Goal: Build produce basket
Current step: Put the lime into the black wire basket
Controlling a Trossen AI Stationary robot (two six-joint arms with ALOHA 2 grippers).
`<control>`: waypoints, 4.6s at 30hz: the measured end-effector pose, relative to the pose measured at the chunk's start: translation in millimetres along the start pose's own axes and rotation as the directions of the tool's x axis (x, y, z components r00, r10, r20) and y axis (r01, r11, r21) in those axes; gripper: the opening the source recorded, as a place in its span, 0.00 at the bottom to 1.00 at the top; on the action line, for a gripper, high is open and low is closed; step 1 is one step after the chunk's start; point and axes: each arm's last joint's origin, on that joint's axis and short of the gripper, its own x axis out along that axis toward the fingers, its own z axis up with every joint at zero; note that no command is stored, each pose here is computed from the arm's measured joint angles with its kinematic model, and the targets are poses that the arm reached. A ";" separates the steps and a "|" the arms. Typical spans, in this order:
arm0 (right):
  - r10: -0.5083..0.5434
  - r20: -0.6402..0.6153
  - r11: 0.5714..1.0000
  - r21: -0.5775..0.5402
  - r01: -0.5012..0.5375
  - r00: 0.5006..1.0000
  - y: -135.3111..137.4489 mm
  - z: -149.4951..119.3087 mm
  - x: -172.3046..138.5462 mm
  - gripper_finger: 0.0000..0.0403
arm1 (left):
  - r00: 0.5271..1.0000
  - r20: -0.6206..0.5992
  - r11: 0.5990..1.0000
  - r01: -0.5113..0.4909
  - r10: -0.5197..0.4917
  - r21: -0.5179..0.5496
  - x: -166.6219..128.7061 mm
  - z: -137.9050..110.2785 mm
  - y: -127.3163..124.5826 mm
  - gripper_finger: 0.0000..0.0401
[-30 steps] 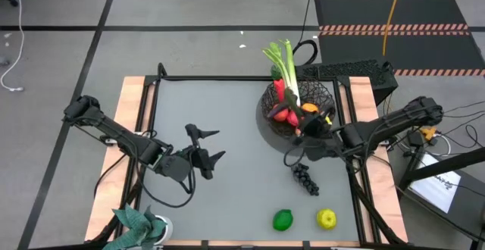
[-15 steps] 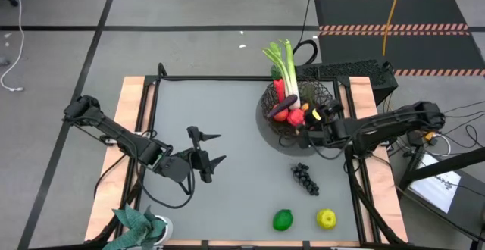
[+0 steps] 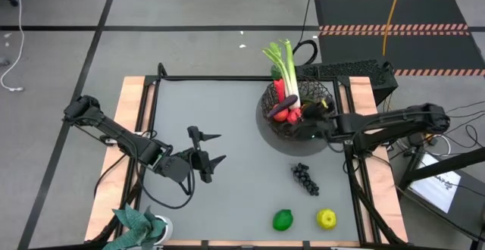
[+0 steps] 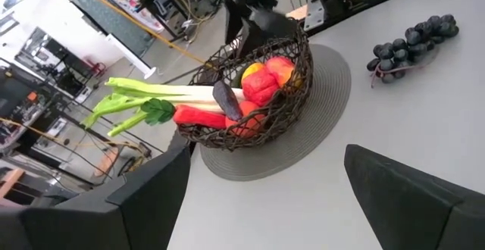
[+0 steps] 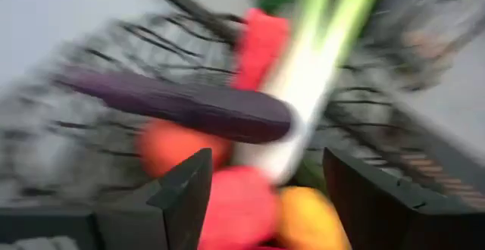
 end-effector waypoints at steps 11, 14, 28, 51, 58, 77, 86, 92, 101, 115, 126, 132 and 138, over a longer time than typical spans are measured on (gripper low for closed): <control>0.586 0.165 0.781 0.145 -0.607 0.794 21.8 26.2 -53.8 0.60 | 1.000 -0.009 1.000 -0.017 0.017 0.024 4.3 -0.6 3.8 0.88; 0.667 0.155 0.723 0.100 -0.683 0.729 36.0 17.4 -71.4 0.58 | 1.000 -0.013 0.999 -0.024 0.025 0.032 6.3 -1.0 5.8 0.88; 0.897 0.015 0.438 -0.157 -0.885 0.441 99.3 -51.1 -156.2 0.57 | 1.000 0.011 1.000 -0.009 0.009 -0.014 14.3 1.7 12.9 0.88; 0.907 -0.263 0.278 -0.212 -0.937 0.329 176.5 -108.9 -118.8 0.87 | 1.000 0.019 0.999 -0.004 0.005 -0.045 14.4 2.6 13.0 0.88; 0.897 -0.305 0.285 -0.153 -0.946 0.319 184.2 -113.8 -107.5 0.87 | 1.000 0.021 0.999 -0.001 0.001 -0.043 13.6 2.8 12.2 0.88; 0.911 -0.345 0.192 -0.133 -0.972 0.227 183.9 -114.6 -111.9 0.66 | 0.997 0.067 0.999 0.035 -0.035 0.000 -2.8 10.4 9.2 0.88; 0.967 -0.019 0.238 -0.307 -0.921 0.256 159.7 -58.3 -128.2 0.67 | 0.979 0.175 0.973 0.135 -0.103 -0.185 -50.7 22.2 30.6 0.88; 0.882 0.282 0.468 -0.445 -0.763 0.377 124.6 -13.1 -135.3 0.68 | 0.976 0.175 0.955 0.168 -0.127 -0.243 -63.5 18.2 38.9 0.88; 0.659 0.576 0.746 -0.415 -0.521 0.484 81.6 28.4 -145.4 0.68 | 0.981 0.131 0.955 0.169 -0.140 -0.243 -63.6 12.3 37.8 0.88; 0.587 0.629 0.697 -0.073 -0.713 0.510 72.8 35.8 -148.5 0.69 | 0.981 0.131 0.931 0.175 -0.140 -0.319 -63.6 12.2 37.7 0.88; 0.665 0.655 0.537 -0.087 -0.839 0.359 72.6 42.6 -153.1 0.69 | 0.982 0.128 0.917 0.178 -0.141 -0.358 -62.7 12.1 36.4 0.88; 0.663 0.658 0.551 -0.106 -0.828 0.357 72.3 43.8 -152.2 0.69 | 0.982 0.126 0.915 0.181 -0.144 -0.361 -62.5 11.8 35.6 0.88; 0.664 0.656 0.609 -0.197 -0.768 0.359 72.4 43.5 -152.0 0.69 | 0.981 0.126 0.915 0.183 -0.147 -0.360 -62.6 11.9 35.5 0.88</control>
